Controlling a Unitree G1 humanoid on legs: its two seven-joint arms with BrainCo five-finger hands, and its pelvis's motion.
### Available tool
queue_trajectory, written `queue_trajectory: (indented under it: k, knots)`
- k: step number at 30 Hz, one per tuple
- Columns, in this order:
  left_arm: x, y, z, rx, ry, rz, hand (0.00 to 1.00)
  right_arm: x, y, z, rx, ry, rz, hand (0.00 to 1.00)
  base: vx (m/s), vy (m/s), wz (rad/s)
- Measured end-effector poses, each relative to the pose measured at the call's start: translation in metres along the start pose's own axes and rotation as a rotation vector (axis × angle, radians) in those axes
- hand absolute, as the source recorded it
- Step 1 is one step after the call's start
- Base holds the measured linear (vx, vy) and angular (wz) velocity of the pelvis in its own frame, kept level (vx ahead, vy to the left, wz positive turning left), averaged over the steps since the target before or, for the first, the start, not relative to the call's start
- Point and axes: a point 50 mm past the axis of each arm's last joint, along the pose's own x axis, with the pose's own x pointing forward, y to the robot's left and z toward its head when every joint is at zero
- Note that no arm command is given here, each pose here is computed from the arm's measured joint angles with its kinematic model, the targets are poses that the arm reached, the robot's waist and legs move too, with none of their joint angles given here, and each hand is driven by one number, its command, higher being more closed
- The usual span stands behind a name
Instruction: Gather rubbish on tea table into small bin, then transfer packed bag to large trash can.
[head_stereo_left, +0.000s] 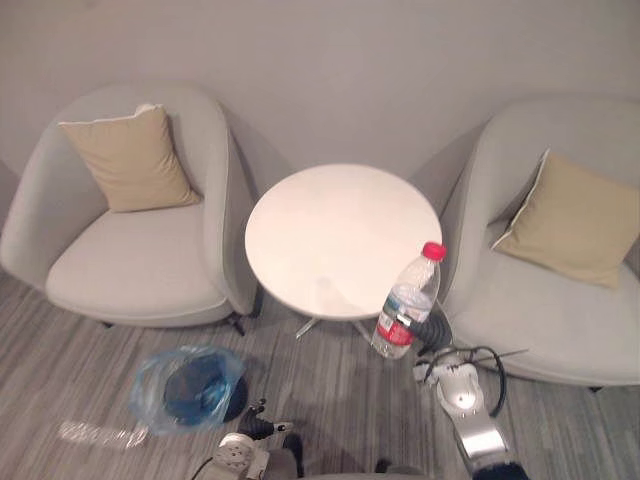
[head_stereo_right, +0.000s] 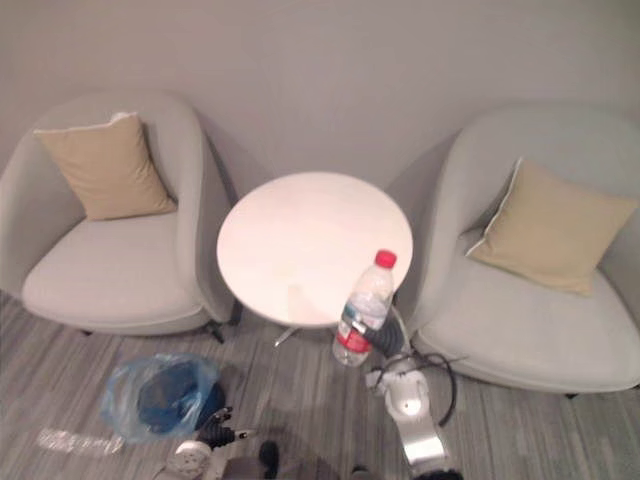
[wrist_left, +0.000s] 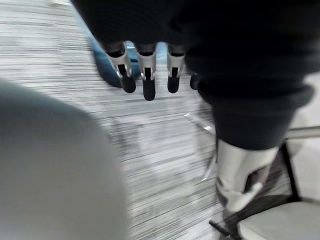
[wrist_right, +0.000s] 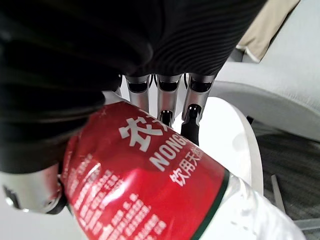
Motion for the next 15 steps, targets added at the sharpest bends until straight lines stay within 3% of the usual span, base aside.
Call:
queue_trajectory:
  k: [7,11,15]
  knots:
    - [0.003,0.001,0.009,-0.009,-0.022,0.006,0.0,0.0,-0.006,-0.004,0.021,0.03,-0.045,1.0,-0.21,-0.056,0.72]
    - [0.001,0.0,0.004,0.026,-0.004,0.007,0.0,-0.005,-0.018,-0.013,0.013,0.065,-0.101,1.0,-0.15,0.195,0.83]
    - [0.001,0.009,0.003,0.049,-0.003,0.036,0.0,-0.008,-0.007,-0.015,0.05,0.093,-0.082,1.0,-0.06,0.182,0.55]
